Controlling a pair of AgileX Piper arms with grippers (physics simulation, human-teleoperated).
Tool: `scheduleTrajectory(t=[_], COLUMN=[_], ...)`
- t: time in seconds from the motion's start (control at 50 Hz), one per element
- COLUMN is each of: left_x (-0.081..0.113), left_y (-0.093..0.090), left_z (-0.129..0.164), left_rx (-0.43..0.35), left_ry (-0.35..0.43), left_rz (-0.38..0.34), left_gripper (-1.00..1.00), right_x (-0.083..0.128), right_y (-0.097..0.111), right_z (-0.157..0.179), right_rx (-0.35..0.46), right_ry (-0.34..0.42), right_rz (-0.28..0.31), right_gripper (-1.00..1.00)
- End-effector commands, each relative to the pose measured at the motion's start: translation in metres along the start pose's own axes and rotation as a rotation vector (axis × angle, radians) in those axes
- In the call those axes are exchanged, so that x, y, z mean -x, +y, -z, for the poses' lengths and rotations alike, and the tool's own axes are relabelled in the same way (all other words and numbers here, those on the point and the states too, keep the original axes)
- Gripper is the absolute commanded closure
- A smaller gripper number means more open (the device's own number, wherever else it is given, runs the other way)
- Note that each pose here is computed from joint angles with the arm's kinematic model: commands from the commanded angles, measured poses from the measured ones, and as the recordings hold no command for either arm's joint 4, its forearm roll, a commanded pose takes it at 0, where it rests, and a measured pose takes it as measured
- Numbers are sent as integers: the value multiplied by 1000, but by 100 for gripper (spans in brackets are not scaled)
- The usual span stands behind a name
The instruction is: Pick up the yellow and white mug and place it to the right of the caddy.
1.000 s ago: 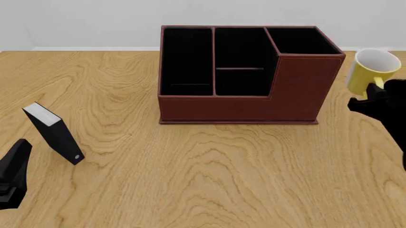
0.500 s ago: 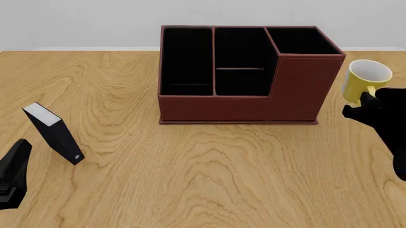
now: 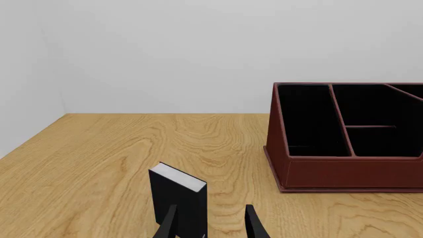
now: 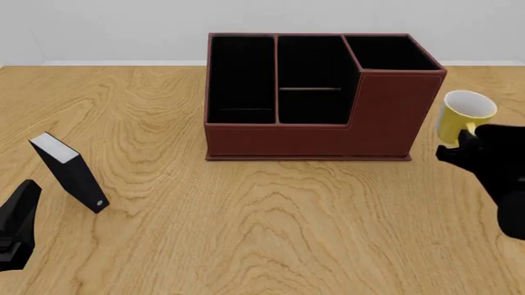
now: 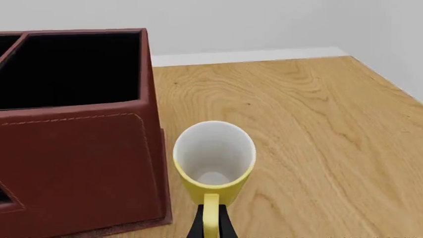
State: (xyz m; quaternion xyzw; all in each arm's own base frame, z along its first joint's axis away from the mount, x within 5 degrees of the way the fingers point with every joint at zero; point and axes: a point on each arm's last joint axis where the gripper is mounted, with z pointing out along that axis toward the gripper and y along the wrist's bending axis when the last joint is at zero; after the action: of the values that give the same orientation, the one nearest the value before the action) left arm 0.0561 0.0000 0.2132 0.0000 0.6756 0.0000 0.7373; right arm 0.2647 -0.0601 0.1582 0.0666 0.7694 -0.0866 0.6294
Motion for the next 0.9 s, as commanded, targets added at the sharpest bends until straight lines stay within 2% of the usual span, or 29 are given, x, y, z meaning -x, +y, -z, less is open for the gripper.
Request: scheduleTrajectory(t=[0.02, 0.9], left_x=[0, 0], left_y=[0, 0], left_z=[0, 0], left_rx=[0, 0], left_ry=[0, 0], left_rz=[0, 0], left_gripper=[-100, -100], right_x=[-7, -30], right_y=[0, 0], right_z=[-5, -31], right_rx=[-3, -3], right_ry=[9, 49], right_rz=[-12, -32], right_gripper=[100, 100])
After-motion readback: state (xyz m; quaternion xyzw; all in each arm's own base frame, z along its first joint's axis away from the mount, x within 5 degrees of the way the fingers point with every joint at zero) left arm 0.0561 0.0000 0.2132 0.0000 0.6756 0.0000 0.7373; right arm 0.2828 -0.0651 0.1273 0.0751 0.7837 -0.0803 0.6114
